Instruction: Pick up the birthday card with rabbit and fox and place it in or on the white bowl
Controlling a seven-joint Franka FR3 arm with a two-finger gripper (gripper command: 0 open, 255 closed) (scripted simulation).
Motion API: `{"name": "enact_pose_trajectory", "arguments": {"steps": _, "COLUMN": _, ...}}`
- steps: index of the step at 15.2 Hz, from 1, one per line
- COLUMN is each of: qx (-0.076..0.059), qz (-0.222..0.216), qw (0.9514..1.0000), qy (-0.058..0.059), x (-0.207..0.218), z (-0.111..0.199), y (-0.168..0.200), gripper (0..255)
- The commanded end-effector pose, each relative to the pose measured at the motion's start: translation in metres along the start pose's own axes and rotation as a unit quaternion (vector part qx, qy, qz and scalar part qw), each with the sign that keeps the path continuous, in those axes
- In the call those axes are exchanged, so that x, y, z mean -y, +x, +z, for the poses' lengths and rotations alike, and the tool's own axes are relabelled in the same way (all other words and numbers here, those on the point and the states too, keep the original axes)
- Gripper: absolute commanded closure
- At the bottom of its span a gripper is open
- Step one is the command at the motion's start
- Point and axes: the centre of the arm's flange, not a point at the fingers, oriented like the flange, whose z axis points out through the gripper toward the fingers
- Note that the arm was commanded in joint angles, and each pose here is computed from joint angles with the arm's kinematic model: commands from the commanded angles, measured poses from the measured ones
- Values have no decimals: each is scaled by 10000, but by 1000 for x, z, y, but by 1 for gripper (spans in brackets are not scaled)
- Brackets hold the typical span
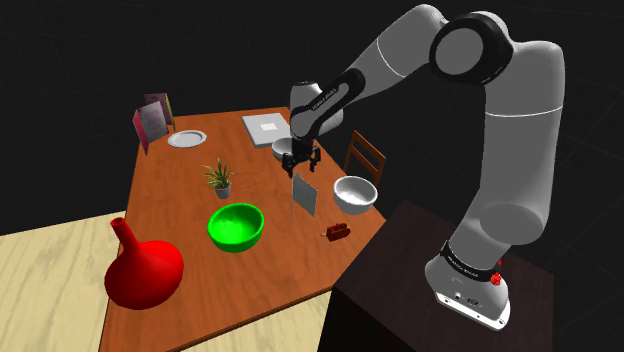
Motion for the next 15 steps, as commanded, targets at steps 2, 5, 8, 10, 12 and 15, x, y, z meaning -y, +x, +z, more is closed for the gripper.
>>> {"name": "enact_pose_trajectory", "arguments": {"steps": 2, "qx": -27, "qz": 56, "qw": 10000, "qy": 30, "x": 9, "z": 18, "y": 22, "gripper": 0}}
{"name": "enact_pose_trajectory", "arguments": {"steps": 5, "qx": -27, "qz": 56, "qw": 10000, "qy": 30, "x": 9, "z": 34, "y": 22, "gripper": 0}}
{"name": "enact_pose_trajectory", "arguments": {"steps": 8, "qx": -27, "qz": 56, "qw": 10000, "qy": 30, "x": 9, "z": 50, "y": 22, "gripper": 0}}
{"name": "enact_pose_trajectory", "arguments": {"steps": 10, "qx": -27, "qz": 57, "qw": 10000, "qy": 30, "x": 9, "z": 58, "y": 22, "gripper": 0}}
{"name": "enact_pose_trajectory", "arguments": {"steps": 12, "qx": -27, "qz": 56, "qw": 10000, "qy": 30, "x": 9, "z": 58, "y": 22, "gripper": 0}}
{"name": "enact_pose_trajectory", "arguments": {"steps": 15, "qx": -27, "qz": 56, "qw": 10000, "qy": 30, "x": 9, "z": 58, "y": 22, "gripper": 0}}
